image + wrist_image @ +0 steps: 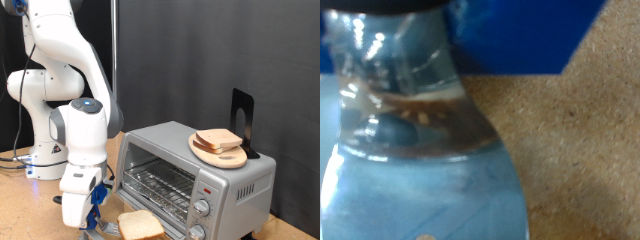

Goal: Make a piece of toast with the oven

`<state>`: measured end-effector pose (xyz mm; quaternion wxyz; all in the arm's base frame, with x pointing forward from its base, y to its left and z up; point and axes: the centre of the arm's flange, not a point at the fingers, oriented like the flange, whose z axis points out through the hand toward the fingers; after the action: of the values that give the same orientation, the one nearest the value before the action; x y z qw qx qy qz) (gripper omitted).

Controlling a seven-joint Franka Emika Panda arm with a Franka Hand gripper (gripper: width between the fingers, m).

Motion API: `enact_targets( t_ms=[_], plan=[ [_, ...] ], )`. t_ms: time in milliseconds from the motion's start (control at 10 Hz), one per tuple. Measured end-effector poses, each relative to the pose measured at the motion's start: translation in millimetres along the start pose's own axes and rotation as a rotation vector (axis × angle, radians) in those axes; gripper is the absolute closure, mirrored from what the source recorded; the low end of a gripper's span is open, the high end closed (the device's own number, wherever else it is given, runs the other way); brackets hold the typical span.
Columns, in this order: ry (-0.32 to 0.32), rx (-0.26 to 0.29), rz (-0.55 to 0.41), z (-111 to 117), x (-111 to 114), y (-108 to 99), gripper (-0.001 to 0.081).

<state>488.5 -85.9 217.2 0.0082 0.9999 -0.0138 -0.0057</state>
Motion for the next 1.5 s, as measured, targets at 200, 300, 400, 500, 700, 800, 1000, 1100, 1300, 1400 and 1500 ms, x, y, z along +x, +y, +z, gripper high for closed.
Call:
enact_targets(
  t_ms=[200,300,400,500,700,800,1000,1100,1300,1400,1500],
  plan=[
    [0.009,0.009,0.014,-2,8,1,0.0413],
    [0.011,0.013,0.019,-2,11,1,0.0413],
    [0.009,0.016,0.018,0,12,2,0.0413],
    [0.008,0.020,0.012,1,12,1,0.0413],
    [0.028,0.034,-0.007,1,12,-1,0.0413],
    [0.044,0.038,-0.022,3,11,-4,0.0413],
    [0.070,0.041,-0.044,8,4,-12,0.0413],
    [0.074,0.044,-0.052,10,1,-17,0.0413],
    [0.110,0.075,-0.041,11,-2,-29,0.0413],
    [0.146,0.116,-0.038,11,-5,-34,0.0413],
    [0.174,0.160,-0.035,11,-8,-34,0.0413]
  ],
)
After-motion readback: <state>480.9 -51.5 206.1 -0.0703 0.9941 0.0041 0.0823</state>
